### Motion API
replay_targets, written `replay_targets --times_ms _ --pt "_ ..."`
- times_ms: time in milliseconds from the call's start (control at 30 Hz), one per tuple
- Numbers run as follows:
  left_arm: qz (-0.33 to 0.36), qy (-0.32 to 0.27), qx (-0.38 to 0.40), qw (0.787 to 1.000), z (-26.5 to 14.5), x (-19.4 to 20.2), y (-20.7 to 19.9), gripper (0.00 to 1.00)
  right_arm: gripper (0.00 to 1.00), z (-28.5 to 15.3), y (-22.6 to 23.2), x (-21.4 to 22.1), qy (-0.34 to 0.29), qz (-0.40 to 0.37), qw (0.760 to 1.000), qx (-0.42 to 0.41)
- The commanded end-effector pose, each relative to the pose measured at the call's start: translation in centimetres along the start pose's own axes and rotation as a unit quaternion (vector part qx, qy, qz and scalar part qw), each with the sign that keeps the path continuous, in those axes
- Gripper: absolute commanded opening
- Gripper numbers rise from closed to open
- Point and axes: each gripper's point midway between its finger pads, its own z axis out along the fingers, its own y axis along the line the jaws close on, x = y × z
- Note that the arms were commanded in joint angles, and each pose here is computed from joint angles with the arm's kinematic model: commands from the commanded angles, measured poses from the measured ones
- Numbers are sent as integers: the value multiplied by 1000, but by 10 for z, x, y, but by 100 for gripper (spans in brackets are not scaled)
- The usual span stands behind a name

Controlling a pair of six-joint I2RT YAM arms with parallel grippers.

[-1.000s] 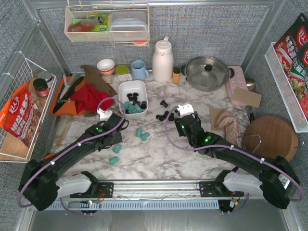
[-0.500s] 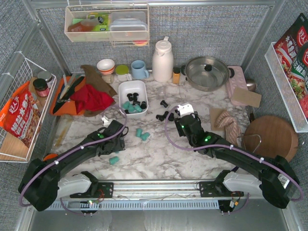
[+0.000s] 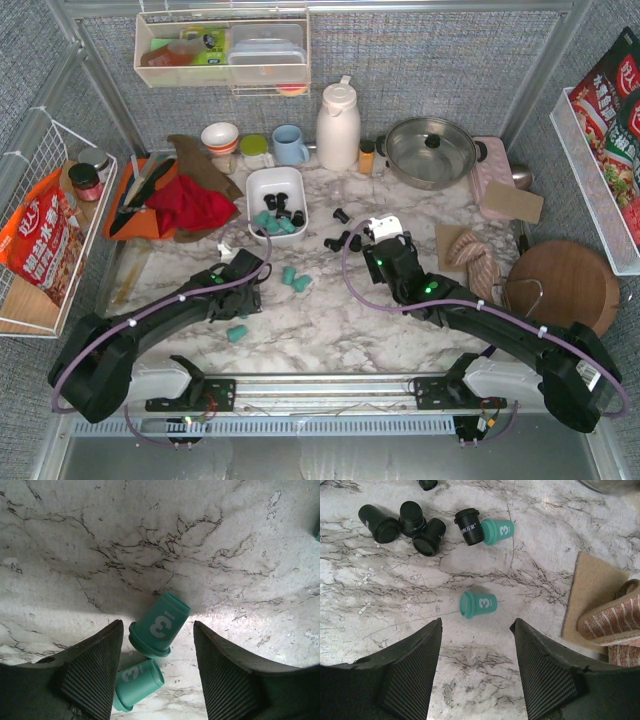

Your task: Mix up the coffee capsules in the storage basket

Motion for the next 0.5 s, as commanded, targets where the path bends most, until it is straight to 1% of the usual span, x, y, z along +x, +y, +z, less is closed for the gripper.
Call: replay_targets --times_ms 0,167,267,467 --pt "8 -15 -9 1000 2 -9 0 67 64 1 0 -3 -4 7 1000 4" --pt "16 -18 -10 1000 4 -10 0 64 64 2 0 -2 -3 5 1000 4" --pt "17 -16 -9 1000 6 -10 -1 59 64 2 0 -2 -2 5 1000 4" --pt "21 -17 -7 1000 7 -10 -3 52 64 2 0 -2 -2 6 1000 3"
